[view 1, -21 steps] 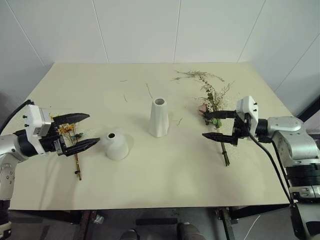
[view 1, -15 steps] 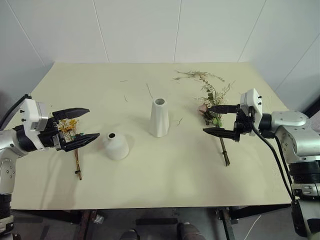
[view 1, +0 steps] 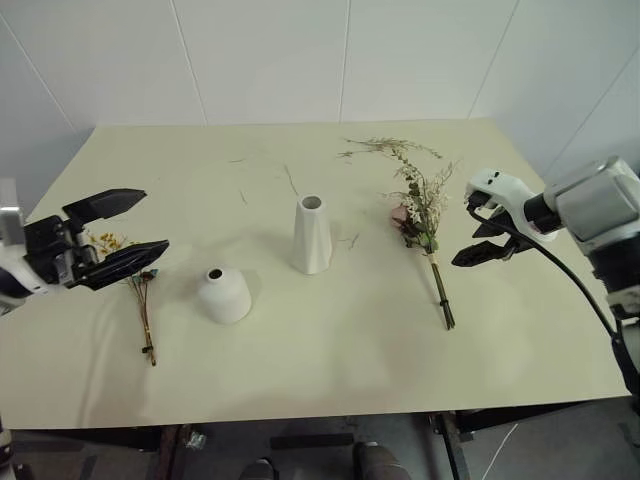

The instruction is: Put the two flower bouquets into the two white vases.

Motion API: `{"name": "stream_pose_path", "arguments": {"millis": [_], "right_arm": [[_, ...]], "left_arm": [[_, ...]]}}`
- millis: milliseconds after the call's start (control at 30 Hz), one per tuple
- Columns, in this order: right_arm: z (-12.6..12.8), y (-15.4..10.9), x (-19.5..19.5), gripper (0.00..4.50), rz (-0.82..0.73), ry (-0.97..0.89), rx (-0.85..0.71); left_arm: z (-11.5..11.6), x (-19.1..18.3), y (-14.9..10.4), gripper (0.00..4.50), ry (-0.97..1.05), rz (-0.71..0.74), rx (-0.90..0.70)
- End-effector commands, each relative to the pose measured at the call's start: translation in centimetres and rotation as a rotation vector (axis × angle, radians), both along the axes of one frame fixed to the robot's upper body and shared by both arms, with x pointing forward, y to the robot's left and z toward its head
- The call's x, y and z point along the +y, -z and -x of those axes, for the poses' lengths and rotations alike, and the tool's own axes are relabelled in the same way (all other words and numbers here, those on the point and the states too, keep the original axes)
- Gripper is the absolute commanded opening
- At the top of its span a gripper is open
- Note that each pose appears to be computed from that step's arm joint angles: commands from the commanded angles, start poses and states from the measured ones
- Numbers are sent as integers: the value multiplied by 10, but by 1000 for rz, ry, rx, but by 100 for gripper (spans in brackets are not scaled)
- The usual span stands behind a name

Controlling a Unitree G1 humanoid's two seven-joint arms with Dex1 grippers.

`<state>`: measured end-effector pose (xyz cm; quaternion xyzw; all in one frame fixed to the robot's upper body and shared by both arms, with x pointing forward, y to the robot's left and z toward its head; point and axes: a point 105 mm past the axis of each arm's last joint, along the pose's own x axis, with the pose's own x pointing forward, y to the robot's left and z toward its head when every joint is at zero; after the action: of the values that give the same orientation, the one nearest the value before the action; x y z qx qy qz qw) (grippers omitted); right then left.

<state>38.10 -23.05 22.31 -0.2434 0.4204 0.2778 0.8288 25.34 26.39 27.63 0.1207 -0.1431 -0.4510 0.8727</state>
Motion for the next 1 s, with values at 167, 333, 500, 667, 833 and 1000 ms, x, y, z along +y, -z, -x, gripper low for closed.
{"name": "stream_pose_path", "arguments": {"millis": [167, 333, 500, 667, 833, 1000], "right_arm": [[-10, 16, 19, 447, -81, 148, 95], [-16, 5, 31, 447, -117, 173, 98], [-22, 13, 35, 447, -106, 206, 99], [-25, 37, 37, 447, -76, 245, 113], [-25, 51, 42, 447, -78, 249, 139], [-21, 62, 45, 447, -68, 254, 168]], "left_arm": [[27, 11, -14, 450, -169, 1, -164], [45, 16, -12, 450, -227, 34, -154], [49, 14, -10, 450, -231, 53, -147], [57, -3, 0, 450, -122, 78, -32], [58, -8, 9, 450, -44, 62, 92], [58, -11, 15, 450, 37, 15, 192]]}}
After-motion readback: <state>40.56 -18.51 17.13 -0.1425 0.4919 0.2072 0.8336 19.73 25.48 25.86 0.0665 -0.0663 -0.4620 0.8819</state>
